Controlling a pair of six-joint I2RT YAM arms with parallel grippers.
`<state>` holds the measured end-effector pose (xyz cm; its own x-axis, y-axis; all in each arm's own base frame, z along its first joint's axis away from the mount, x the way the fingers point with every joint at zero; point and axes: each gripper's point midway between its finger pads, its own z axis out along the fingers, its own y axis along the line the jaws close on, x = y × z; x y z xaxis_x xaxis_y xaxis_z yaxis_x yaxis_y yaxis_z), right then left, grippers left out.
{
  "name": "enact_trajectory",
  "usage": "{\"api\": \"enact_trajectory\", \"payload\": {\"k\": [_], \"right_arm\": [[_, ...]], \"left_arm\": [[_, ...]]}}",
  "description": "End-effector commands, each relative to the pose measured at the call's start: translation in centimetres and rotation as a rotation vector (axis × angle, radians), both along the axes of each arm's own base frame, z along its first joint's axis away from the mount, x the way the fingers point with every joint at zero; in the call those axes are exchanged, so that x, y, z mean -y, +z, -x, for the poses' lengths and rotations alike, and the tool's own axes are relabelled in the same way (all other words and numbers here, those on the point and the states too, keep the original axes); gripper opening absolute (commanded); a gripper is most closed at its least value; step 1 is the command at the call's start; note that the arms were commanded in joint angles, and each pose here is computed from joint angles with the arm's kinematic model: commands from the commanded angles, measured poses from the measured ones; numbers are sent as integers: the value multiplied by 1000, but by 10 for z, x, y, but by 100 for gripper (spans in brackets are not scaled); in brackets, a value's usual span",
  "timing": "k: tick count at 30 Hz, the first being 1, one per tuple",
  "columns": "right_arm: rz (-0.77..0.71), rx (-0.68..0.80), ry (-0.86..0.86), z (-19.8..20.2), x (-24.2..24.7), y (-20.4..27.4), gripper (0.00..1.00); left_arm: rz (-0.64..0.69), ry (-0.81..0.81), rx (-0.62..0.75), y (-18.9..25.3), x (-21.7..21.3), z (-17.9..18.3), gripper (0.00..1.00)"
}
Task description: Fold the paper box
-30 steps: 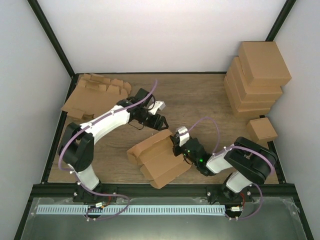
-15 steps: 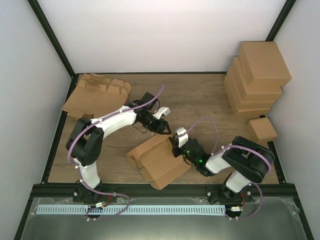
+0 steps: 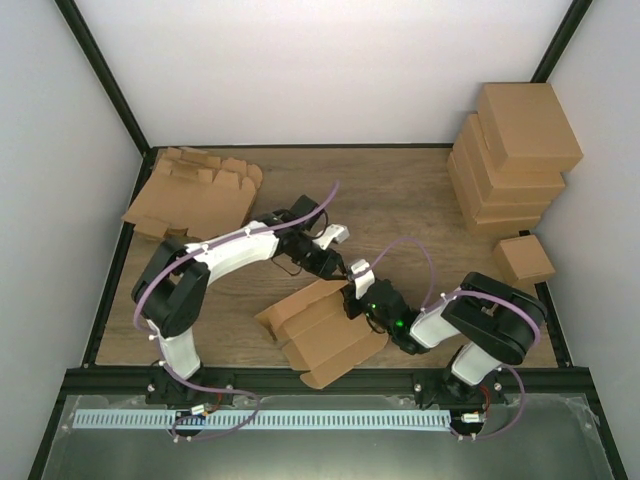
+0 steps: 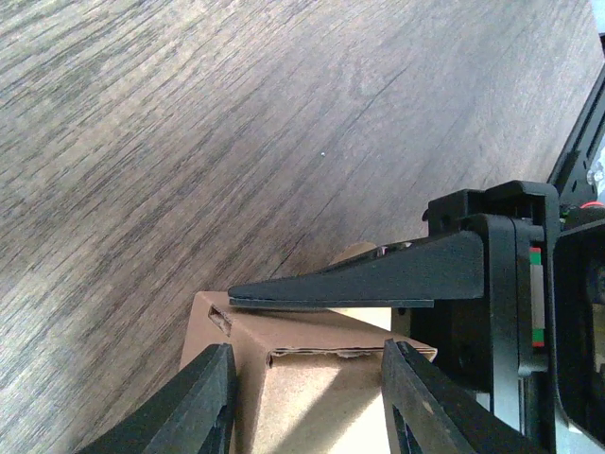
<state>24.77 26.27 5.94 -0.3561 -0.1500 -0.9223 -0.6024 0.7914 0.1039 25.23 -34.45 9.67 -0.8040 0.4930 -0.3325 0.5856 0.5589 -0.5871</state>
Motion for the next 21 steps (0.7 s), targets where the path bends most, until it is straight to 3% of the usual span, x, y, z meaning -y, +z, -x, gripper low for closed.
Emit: {"api": "enact_trajectory", "payload": {"k": [1, 3, 12, 21], "right_arm": [[-17, 14, 14, 6, 0, 5, 18], [-37, 16, 18, 10, 4, 10, 26], [-21, -71, 12, 27, 21, 5, 36], [-42, -113, 4, 35, 28, 4, 37]], "left_arm": [[-116, -7, 14, -20, -11, 14, 44], [-137, -8, 36, -19, -10, 14, 44], [-228, -14, 103, -28, -10, 24, 43], [-225, -22, 116, -26, -5, 21, 43]]}}
